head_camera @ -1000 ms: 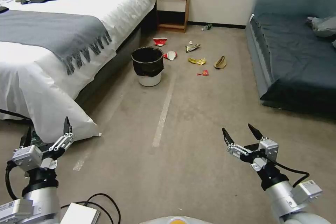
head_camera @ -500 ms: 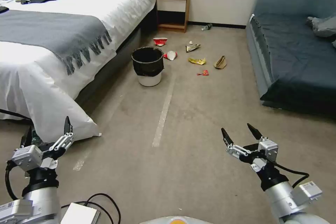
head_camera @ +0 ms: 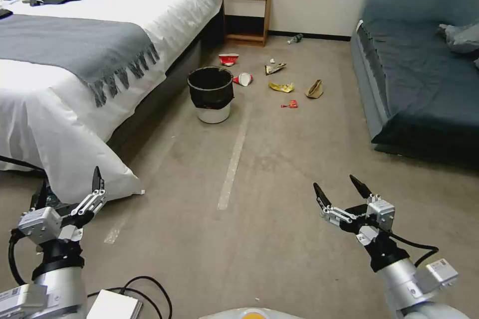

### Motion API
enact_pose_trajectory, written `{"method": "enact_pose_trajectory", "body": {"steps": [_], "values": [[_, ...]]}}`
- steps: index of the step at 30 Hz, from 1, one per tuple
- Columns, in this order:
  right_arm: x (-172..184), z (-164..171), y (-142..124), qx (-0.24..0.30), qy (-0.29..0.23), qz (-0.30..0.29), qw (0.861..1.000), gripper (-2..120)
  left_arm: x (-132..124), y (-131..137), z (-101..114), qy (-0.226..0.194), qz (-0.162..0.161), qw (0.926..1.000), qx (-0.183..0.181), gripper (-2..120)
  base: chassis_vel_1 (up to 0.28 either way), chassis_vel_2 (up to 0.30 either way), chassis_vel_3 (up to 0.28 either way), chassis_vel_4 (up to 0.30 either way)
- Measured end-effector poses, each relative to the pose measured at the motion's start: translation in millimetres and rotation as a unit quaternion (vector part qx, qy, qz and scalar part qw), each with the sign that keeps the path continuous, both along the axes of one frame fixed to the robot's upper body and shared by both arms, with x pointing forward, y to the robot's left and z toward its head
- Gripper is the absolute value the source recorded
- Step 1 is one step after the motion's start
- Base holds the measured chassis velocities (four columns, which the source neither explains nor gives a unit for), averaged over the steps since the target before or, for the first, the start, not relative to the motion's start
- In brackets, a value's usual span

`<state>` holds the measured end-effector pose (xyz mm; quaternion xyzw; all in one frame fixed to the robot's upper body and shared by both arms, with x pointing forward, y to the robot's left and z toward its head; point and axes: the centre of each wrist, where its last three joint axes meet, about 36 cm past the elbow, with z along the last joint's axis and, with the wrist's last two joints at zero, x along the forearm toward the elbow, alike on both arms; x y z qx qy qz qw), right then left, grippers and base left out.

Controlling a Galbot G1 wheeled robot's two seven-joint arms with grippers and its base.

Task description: Pick up the trash can from the floor.

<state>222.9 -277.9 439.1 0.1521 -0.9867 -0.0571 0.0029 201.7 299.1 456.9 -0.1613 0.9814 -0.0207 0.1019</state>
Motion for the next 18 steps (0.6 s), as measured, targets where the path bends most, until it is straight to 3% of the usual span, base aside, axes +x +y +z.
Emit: {"method": "enact_pose_trajectory", "body": {"steps": [18], "values": [[-0.6,-2.1,-2.5,0.001,-0.006,0.005,1.0,100,0.5,-0.8,-2.5,0.003,0.0,1.0,-0.001,100,-0.044,0.038,0.042,-0.039]]}}
